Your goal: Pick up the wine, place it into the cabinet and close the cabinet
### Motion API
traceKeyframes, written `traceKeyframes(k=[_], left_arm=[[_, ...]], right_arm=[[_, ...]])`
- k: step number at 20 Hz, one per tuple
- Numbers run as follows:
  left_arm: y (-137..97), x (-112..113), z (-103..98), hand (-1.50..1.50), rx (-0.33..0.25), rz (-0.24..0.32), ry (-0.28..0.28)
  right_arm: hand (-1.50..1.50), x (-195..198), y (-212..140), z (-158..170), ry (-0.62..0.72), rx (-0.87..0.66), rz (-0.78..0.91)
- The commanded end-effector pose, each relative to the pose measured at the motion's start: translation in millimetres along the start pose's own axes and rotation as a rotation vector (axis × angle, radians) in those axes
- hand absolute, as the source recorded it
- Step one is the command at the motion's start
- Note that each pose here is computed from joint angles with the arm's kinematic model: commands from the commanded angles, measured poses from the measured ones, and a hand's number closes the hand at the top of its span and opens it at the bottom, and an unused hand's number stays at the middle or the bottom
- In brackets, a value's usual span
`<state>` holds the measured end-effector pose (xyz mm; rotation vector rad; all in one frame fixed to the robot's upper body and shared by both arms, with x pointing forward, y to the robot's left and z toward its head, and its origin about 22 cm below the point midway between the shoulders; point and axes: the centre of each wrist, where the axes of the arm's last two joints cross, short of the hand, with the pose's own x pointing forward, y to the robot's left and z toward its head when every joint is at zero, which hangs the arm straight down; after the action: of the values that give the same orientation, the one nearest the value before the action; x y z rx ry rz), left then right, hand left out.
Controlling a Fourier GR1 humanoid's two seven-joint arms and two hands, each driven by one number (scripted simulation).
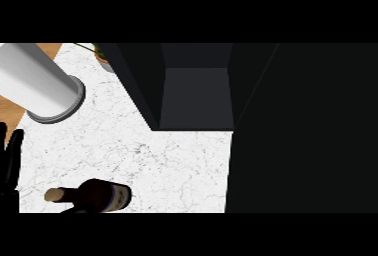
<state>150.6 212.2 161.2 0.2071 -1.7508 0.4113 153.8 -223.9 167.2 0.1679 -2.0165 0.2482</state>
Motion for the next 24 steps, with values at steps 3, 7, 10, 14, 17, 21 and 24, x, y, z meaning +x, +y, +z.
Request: traceKeyframes(k=[3, 7, 10, 14, 17, 21, 24], left_arm=[[-17.6, 27.5, 15.7, -1.50, 0.064, 0.030, 0.004], [-23.7, 39.9, 1.5, -1.50, 0.059, 0.039, 0.016], [-24.4, 44.4, -4.7, -1.50, 0.066, 0.017, 0.028], [-36.8, 50.9, -6.1, -1.50, 0.065, 0.026, 0.051], [-32.7, 58.0, -19.6, -1.50, 0.078, -0.004, 0.048], [-39.9, 55.9, -10.7, -1.50, 0.078, -0.005, 0.088], [-43.5, 51.9, -25.1, -1.50, 0.089, -0.004, 0.096]], right_arm=[[-1.50, 33.2, -0.4, -4.5, -0.005, 0.023, -0.015], [-1.50, 41.5, 16.9, -10.4, 0.016, 0.031, -0.022], [-1.50, 57.8, 13.9, -12.3, 0.014, 0.042, -0.011], [-1.50, 66.9, 16.1, -9.8, 0.028, 0.019, -0.028], [-1.50, 74.8, 13.4, -13.4, 0.040, 0.031, -0.020], [-1.50, 85.5, 10.7, -22.2, 0.014, 0.000, -0.024], [-1.50, 88.9, 15.1, -22.8, 0.030, 0.008, -0.020]])
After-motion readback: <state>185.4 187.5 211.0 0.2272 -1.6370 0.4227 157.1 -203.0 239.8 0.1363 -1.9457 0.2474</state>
